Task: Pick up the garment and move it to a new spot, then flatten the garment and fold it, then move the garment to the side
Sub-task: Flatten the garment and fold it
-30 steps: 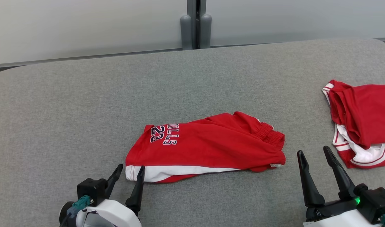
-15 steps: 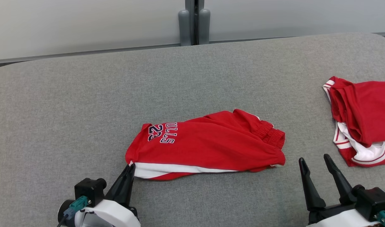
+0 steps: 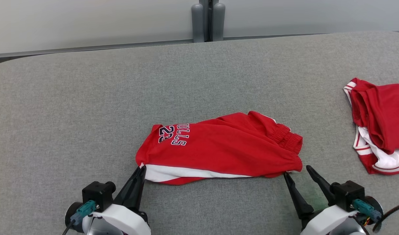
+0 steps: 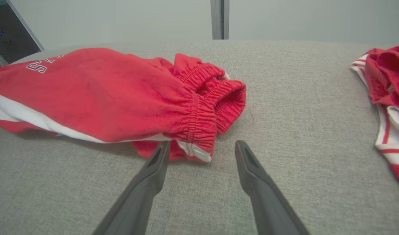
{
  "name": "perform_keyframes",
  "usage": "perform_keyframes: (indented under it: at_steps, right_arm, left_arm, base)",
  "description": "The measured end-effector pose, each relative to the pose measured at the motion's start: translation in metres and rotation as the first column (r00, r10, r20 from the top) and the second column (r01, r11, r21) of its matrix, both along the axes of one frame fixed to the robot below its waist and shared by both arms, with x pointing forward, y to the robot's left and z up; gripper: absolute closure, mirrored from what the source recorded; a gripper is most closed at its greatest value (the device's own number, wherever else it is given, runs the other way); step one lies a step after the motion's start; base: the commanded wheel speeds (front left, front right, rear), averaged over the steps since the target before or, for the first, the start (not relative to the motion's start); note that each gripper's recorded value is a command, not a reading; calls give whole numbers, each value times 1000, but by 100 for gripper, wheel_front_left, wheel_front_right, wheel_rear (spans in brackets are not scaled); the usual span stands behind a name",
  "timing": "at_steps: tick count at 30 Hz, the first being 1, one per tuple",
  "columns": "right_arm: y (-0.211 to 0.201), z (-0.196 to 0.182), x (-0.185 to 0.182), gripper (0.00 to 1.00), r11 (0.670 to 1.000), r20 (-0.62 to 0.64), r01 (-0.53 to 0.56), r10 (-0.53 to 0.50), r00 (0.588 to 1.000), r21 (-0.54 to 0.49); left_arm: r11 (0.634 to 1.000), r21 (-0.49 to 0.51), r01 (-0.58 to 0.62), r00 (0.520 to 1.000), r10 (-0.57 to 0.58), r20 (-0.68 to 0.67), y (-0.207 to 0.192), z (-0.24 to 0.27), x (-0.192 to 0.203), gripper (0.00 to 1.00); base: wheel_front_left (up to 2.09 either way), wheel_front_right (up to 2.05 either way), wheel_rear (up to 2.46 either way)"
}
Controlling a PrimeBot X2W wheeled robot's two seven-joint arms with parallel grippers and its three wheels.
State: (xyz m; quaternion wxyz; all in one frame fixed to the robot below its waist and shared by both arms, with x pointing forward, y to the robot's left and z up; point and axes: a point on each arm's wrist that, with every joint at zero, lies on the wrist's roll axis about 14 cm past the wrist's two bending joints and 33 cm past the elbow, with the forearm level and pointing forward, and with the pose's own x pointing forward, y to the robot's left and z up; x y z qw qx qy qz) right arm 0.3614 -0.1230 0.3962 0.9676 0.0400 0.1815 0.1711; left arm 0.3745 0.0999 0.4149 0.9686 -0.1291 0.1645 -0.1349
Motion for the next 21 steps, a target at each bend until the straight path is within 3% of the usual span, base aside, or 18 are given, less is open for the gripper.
perform_keyframes:
  at_steps: [2, 3, 4, 5, 6, 17, 21]
  right_arm:
    - [4, -4, 2, 0, 1000, -12, -14, 14, 1000, 4]
    - [6, -6, 1, 11, 1000, -22, -24, 24, 999, 3]
    - [9, -9, 1, 56, 1000, -30, -31, 31, 999, 5]
    - [10, -10, 1, 74, 999, -33, -34, 34, 999, 8]
    - [12, -10, 1, 100, 999, -36, -39, 39, 999, 14]
    - [10, 27, 13, 100, 997, 99, -43, 37, 994, 69]
    - [11, 66, 22, 100, 994, 218, -63, 43, 975, 84]
  left_arm:
    - [1000, -1, -1, 1000, 1, 9, 0, 2, 1, 100]
    - [1000, -2, -1, 1000, 1, 11, 0, 2, 1, 100]
    - [1000, -3, -2, 1000, 2, 12, 0, 2, 1, 100]
    - [1000, -6, -5, 1000, 5, 15, 0, 3, 1, 100]
    - [1000, -7, -6, 1000, 6, 17, 0, 3, 1, 100]
    - [999, -13, -38, 986, 40, 160, 9, 38, 14, 100]
    - [999, -3, -33, 962, 33, 272, 11, 69, 25, 100]
  base:
    - [0, 0, 0]
    - [0, 0, 0]
    - [0, 0, 0]
    - [0, 0, 0]
    - [0, 0, 0]
    - [0, 0, 0]
    - [0, 0, 0]
